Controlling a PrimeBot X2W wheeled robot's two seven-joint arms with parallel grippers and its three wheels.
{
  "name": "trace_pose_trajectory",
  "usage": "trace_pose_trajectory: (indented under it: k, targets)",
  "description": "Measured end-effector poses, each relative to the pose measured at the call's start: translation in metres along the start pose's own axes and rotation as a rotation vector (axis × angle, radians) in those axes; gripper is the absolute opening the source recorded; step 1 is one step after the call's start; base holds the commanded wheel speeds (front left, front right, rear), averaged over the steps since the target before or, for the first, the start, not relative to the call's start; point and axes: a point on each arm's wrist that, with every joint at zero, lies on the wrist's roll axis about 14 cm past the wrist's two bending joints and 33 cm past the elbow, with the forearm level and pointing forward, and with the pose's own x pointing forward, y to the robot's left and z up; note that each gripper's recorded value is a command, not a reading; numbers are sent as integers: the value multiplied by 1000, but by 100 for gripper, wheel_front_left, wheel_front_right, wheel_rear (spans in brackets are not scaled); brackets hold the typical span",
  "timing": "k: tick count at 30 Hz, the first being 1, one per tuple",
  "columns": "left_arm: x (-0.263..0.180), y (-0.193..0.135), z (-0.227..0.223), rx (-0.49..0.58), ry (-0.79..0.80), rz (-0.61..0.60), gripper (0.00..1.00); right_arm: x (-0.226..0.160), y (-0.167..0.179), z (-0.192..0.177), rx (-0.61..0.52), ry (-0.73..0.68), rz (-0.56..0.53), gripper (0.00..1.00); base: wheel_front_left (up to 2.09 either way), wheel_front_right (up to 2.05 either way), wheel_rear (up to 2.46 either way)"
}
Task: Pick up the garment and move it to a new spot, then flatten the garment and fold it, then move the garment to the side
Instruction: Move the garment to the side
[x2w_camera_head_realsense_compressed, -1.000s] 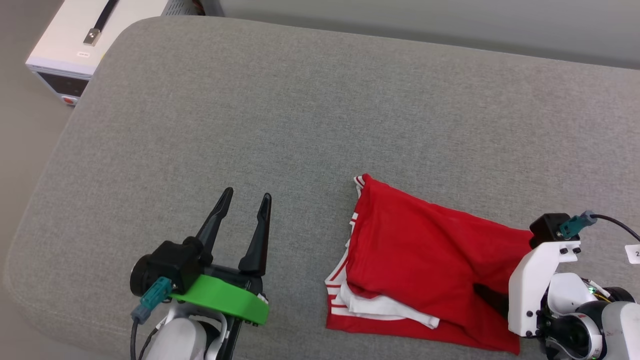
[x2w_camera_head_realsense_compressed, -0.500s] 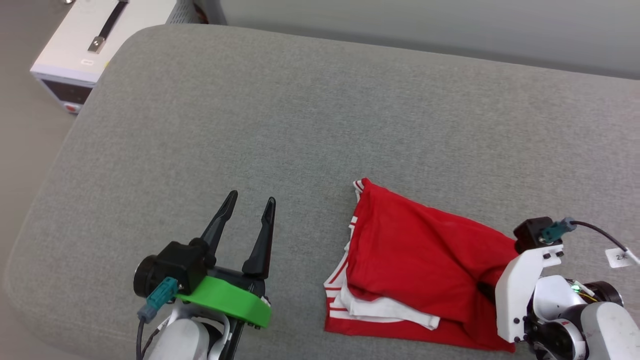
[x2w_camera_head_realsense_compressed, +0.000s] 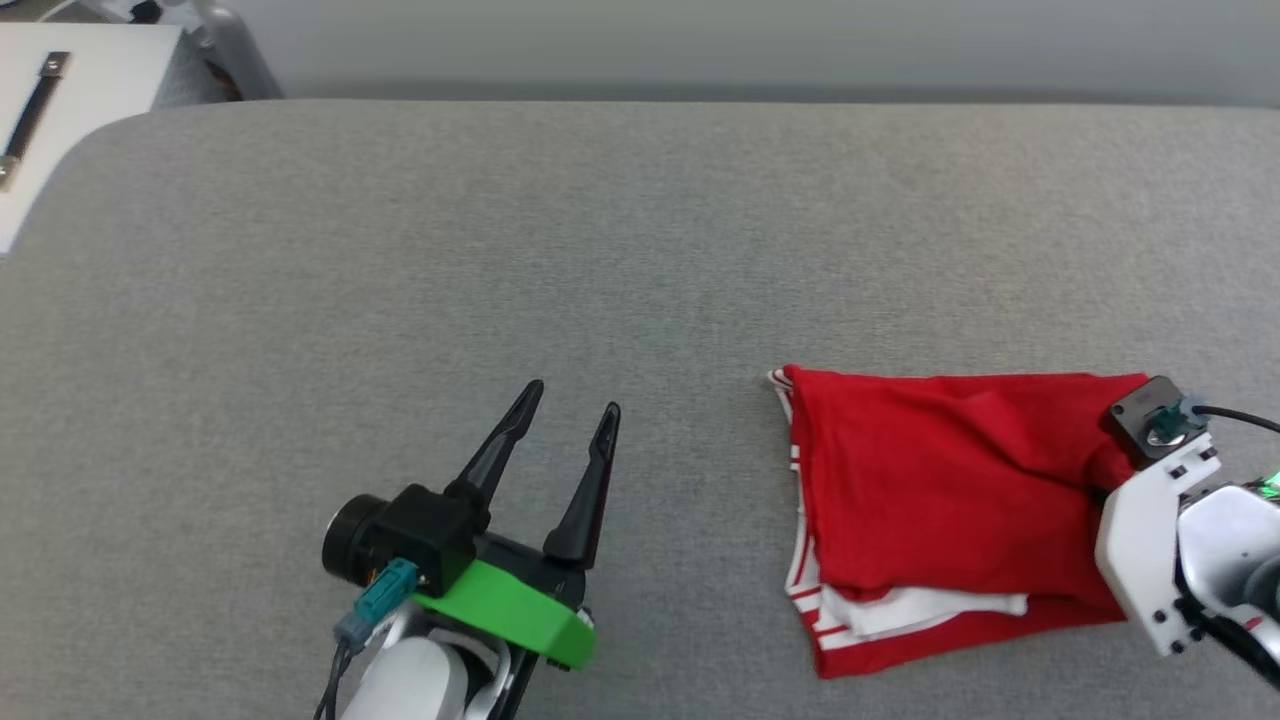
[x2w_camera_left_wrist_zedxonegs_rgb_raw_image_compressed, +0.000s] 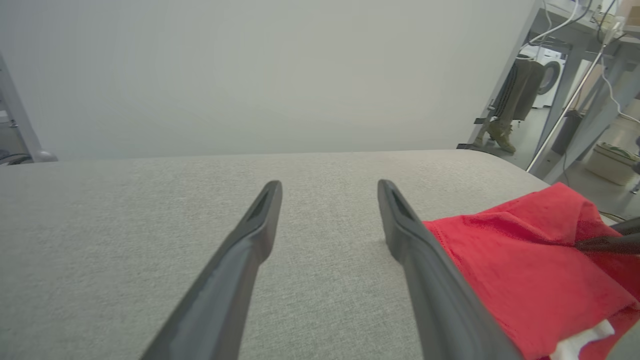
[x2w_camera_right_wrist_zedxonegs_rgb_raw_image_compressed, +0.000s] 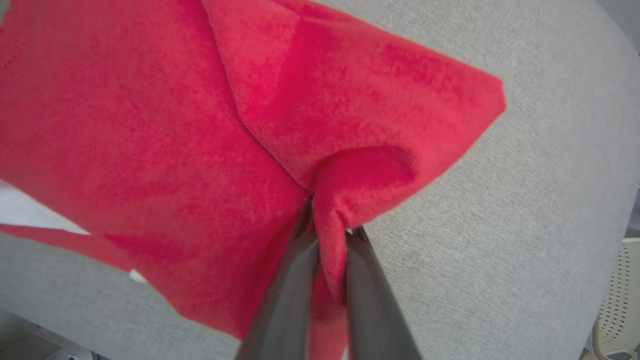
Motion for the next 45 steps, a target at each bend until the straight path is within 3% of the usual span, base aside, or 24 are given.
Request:
trace_pose_trajectory:
  k: [12, 19, 24, 38, 40, 45]
  targets:
    - [66, -45, -27, 0, 15, -264, 100, -22, -133, -44, -179, 104, -282, 0, 0, 0, 0]
    - [89, -60, -54, -39, 35, -361, 100, -32, -201, -96, -187, 254, -421, 0, 0, 0, 0]
    - [98, -61, -77, -69, 63, -382, 100, -37, -229, -124, -234, 325, -476, 0, 0, 0, 0]
    - [106, -53, -93, -98, 59, -369, 100, -19, -274, -147, -173, 341, -594, 0, 0, 0, 0]
    - [104, -50, -95, -79, 65, -367, 100, -13, -277, -141, -172, 322, -604, 100, 0, 0, 0]
    - [103, -47, -90, -57, 59, -357, 100, -12, -284, -138, -155, 316, -651, 100, 0, 0, 0]
